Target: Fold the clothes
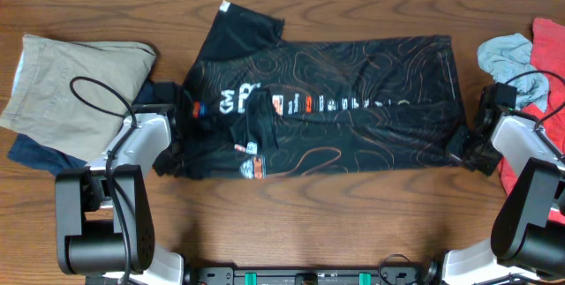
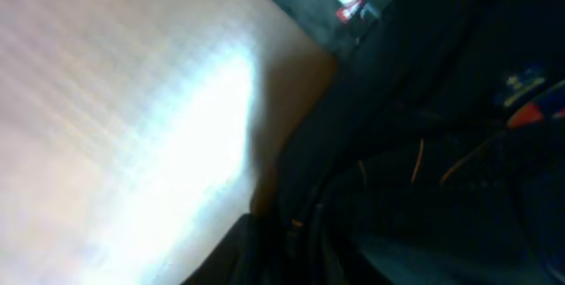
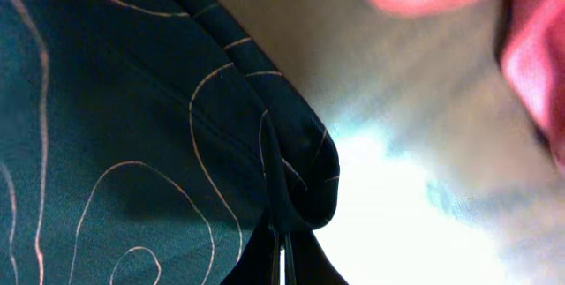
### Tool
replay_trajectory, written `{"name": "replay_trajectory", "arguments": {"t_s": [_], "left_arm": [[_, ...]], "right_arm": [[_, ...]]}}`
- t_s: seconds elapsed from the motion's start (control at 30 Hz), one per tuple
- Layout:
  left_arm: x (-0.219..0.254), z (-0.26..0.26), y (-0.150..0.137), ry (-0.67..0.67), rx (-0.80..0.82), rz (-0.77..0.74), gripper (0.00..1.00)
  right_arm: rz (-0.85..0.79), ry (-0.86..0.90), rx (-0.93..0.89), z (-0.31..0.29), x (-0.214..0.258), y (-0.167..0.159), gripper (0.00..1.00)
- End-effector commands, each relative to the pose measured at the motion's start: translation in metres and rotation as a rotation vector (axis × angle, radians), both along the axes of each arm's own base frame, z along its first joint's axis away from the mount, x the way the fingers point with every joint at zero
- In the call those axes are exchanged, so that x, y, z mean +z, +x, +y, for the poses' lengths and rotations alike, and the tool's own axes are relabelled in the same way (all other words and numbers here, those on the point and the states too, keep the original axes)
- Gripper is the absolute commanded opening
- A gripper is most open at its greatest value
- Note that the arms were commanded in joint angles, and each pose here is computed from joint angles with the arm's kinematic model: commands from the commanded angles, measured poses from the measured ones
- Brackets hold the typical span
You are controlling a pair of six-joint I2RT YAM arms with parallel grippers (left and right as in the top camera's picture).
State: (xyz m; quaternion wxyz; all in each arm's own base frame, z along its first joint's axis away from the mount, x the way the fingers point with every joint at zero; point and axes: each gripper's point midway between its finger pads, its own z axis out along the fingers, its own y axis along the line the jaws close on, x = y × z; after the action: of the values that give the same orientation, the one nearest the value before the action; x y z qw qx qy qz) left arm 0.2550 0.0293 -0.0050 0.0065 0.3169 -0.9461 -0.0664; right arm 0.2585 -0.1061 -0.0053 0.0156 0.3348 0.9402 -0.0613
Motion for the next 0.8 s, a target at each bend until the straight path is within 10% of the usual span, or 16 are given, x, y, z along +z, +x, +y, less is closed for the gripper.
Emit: {"name": "replay_trajectory", "arguments": {"t_s": [0.0,0.57,0.77], "left_arm": [[-0.009,0.003,-0.037,0.013,0.005,0.155,0.2],[0.023,0.002,-0.071,-0.002,-0.06,0.254,0.22],[0.063,0.003,-0.044,0.01,-0.1,0.043,0.7]], "right_arm": [[0.127,0.006,-0.059,0.0,-0.013,-0.035,0.01],[0.188,0.104,-0.118,0.011,0.012,-0.065,0.01],[-0.083,0.132,-0.039,0.013,0.061,-0.015,0.23]]}}
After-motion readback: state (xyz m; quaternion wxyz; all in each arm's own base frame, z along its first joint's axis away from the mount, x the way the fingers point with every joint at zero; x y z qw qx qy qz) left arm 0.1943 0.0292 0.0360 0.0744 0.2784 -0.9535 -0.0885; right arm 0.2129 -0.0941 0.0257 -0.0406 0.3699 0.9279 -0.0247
